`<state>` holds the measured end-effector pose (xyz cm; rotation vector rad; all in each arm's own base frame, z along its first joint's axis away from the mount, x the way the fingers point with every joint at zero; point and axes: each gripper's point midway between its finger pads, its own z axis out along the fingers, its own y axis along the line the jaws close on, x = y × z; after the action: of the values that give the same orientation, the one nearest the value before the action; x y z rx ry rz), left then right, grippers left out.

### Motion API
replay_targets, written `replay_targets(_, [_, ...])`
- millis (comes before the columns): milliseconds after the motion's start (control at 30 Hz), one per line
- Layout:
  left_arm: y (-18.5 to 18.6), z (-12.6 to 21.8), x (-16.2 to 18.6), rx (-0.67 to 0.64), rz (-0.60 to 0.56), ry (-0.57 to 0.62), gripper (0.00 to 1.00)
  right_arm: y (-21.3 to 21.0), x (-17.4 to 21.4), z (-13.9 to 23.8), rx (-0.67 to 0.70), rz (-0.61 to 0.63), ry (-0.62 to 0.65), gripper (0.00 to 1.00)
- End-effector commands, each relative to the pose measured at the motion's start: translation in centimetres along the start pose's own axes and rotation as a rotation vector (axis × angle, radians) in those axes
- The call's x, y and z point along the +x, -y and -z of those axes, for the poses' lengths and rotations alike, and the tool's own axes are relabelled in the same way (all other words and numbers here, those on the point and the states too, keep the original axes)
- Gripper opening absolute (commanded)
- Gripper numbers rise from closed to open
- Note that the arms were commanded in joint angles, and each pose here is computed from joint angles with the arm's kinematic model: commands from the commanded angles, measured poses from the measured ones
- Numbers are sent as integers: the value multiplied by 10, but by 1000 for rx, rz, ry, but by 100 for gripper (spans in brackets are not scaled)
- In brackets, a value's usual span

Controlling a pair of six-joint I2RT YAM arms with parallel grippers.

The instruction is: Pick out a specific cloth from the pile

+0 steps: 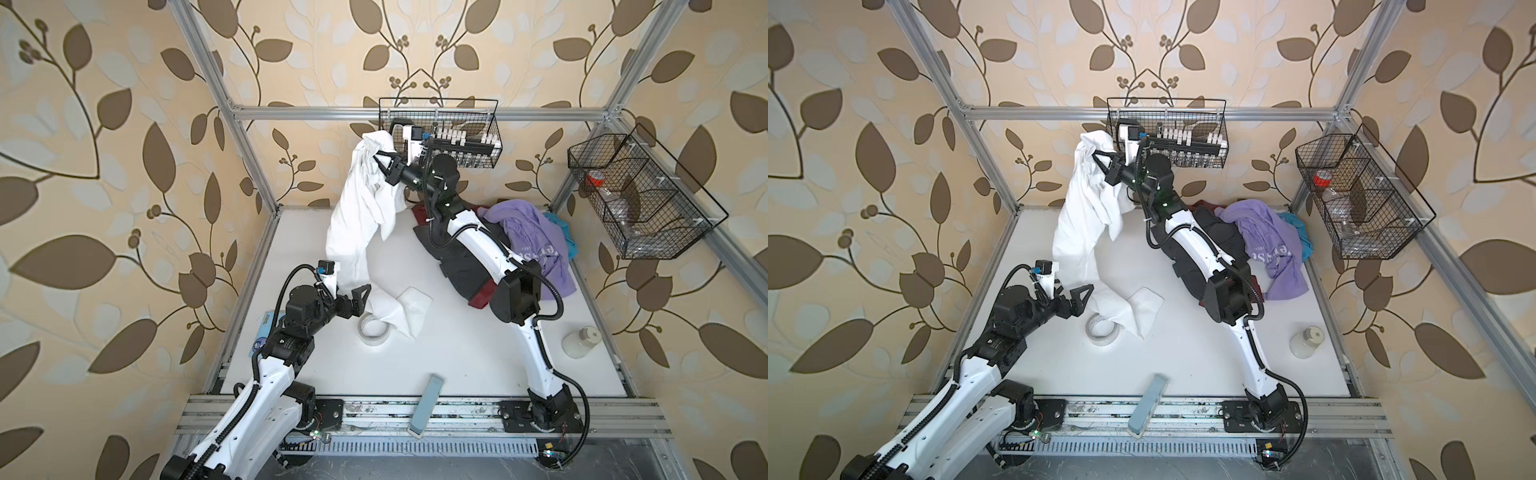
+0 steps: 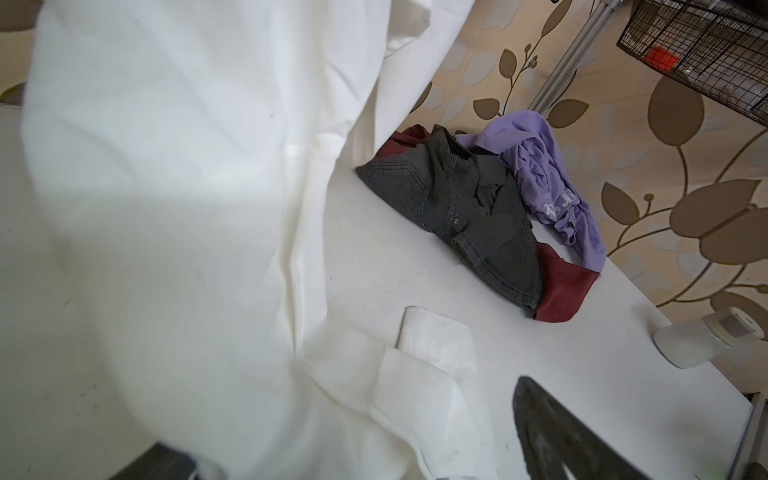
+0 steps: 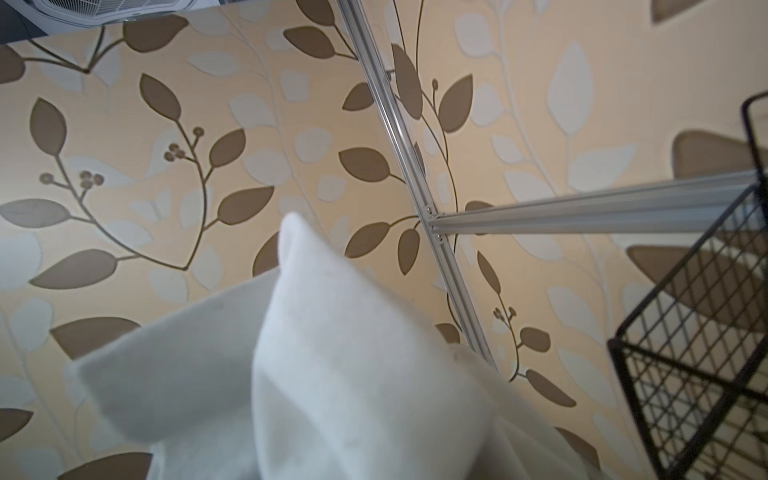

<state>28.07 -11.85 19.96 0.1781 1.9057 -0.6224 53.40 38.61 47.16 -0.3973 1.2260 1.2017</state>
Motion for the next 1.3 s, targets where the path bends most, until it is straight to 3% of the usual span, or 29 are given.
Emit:
replay_targets(0, [4, 0, -8, 9, -33, 29, 98, -58, -121, 26, -64, 187, 263, 0])
replay_targets(267, [4, 0, -8, 6, -32, 30, 98, -55, -150, 37, -29, 253, 326, 0])
replay_targets(467, [3, 1, -8, 1, -32, 33, 98, -33, -130, 33, -34, 181, 320, 0])
replay_targets(633, [3, 2, -9, -3, -34, 38, 98, -12, -73, 15, -92, 62, 249, 0])
replay_targets(867, [4, 3, -10, 1, -36, 45, 98, 18, 62, 13, -75, -39, -55, 0])
replay_targets(1000, [5, 5, -10, 2, -35, 52, 98, 31, 128, 43, 23, -17, -214, 0])
replay_targets(1267, [7, 6, -11, 11, -41, 60, 99, 45, 211, 119, 172, -8, -468, 0])
